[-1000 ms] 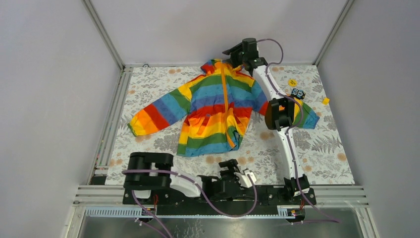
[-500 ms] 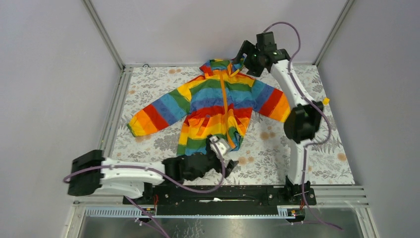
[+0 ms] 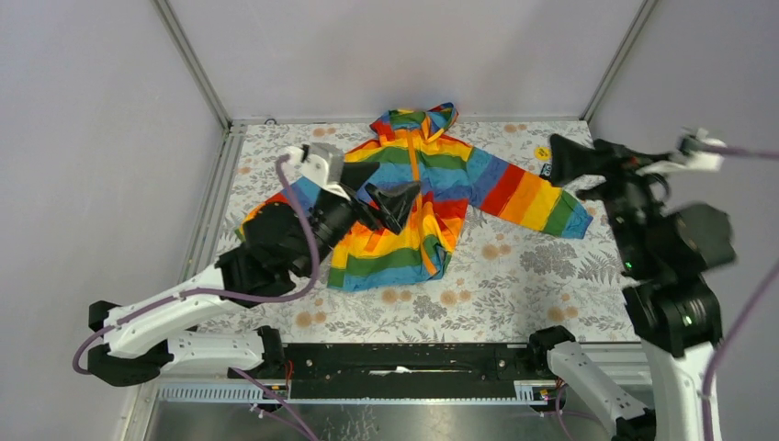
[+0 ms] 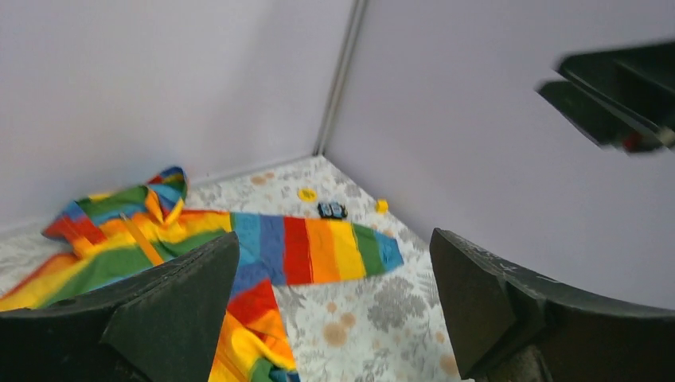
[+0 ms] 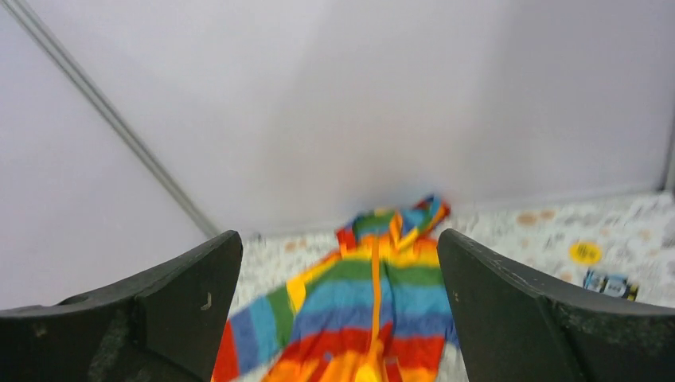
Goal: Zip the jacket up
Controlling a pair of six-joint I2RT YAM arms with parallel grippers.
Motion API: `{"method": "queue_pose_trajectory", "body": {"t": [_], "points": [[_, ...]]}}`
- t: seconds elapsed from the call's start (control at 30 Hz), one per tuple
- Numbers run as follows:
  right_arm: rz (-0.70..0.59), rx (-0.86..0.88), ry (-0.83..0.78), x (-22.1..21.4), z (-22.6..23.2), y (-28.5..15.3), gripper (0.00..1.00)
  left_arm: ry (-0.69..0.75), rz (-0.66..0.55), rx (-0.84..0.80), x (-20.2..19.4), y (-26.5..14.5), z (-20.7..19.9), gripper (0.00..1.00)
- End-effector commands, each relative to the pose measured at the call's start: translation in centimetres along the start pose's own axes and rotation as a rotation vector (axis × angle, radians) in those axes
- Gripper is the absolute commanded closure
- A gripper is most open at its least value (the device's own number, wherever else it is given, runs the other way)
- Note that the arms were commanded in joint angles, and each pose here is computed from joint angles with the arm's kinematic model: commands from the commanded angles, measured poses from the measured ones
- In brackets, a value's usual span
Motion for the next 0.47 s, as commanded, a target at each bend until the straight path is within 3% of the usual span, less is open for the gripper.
{"method": "queue_pose_trajectory", "body": {"t": [0.0,0.27,0.43], "points": [[-0.246,-0.046,-0.035,5.4,-0.3,-3.6,0.01,0.018,-0.101,0.092,5.6,-0.8,2.2,0.01],[-0.52,0.022,0.024,9.6,-0.1,-11.4,0.02,0.01,-0.259,0.148,12.1,-2.0,3.8,0.01],[-0.519,0.003,-0.006,9.0,-0.6,-10.9,0.02,-0.001,-0.29,0.14,13.4,-2.1,3.7,0.01]]}}
Point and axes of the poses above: each gripper's point midway between its finger pads, its own y axis out along the fingers, its own z axis along the line the jaws close on, x = y × z, the point moved 2 cm from there along -y, back along the fingers, and after that the axes turned 11 degrees about y, right-handed, at the moved point
